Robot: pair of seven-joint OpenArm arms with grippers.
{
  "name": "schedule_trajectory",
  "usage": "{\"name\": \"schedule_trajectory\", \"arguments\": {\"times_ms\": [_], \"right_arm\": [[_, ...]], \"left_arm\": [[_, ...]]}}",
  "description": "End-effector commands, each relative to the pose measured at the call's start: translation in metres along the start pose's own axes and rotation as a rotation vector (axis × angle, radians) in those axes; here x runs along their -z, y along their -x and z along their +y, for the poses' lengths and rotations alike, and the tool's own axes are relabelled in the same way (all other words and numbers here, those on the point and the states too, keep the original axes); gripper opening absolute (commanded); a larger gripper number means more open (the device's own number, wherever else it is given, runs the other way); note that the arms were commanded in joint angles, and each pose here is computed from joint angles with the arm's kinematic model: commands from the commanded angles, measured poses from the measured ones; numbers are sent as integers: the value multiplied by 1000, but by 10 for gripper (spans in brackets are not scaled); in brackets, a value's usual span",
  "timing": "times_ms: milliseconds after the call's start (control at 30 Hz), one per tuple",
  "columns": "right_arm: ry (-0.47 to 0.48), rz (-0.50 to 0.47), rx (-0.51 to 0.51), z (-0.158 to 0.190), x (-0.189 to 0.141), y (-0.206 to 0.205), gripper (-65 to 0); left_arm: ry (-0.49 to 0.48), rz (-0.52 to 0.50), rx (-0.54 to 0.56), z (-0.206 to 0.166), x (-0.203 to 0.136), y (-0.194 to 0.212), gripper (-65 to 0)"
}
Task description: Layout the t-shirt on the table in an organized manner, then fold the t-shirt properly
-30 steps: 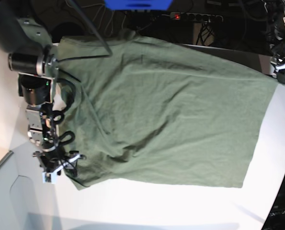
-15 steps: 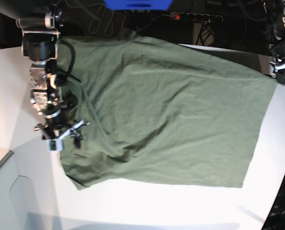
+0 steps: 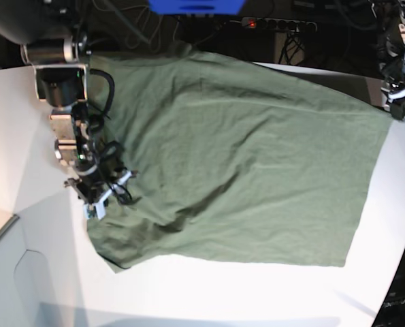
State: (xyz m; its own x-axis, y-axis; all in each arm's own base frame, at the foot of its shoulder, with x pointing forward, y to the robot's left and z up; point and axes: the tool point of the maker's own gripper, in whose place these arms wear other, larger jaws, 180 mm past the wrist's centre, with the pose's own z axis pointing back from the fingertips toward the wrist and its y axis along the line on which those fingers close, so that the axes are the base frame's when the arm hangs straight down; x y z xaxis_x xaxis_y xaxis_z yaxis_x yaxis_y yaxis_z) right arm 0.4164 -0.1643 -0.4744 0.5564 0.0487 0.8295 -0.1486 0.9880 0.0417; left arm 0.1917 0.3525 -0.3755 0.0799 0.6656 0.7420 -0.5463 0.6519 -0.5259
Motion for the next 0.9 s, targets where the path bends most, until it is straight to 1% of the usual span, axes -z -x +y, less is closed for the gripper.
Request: {"name": "schedule_trajectory", "arguments": {"times_ms": [0,33,100,233,367,433,533,633,700,767,833,867], "right_arm": [[8,62,0,-9,6,0,-375],[13,83,11,-14,10,2,-375],[14,71,33,-17,17,-6,-375],[19,-48,40,-22,23,-41,-375],[45,-147,23,-37,25,-87,-375],[57,-179,21,-43,26,-108,-375],[125,-216,2,-63,23,-132,-375],[149,-244,-3,-69,23,-150,-375],[149,-246,-4,-69,23,-154,-375],[148,-239,-1,-69,23,-150,-375],[143,-205,0,-66,23,-124,-377],[144,-203,8,-65,21,-116,-377]], "left_arm": [[19,-34,7,-4,-2,-11,-649],[19,-32,6,-5,-2,-10,-649],[22,-28,5,-6,-2,-8,-649],[20,-27,-16,-7,-2,-3,-649],[38,-27,-37,-17,2,3,-649],[41,-23,-39,-18,2,4,-649],[39,-21,-50,-19,1,8,-649],[41,-23,-46,-19,-1,7,-649],[43,-24,-46,-20,-2,6,-649],[45,-24,-38,-21,-5,6,-649],[36,-17,-43,-17,-9,9,-649],[42,-24,-39,-20,-10,6,-649]]}}
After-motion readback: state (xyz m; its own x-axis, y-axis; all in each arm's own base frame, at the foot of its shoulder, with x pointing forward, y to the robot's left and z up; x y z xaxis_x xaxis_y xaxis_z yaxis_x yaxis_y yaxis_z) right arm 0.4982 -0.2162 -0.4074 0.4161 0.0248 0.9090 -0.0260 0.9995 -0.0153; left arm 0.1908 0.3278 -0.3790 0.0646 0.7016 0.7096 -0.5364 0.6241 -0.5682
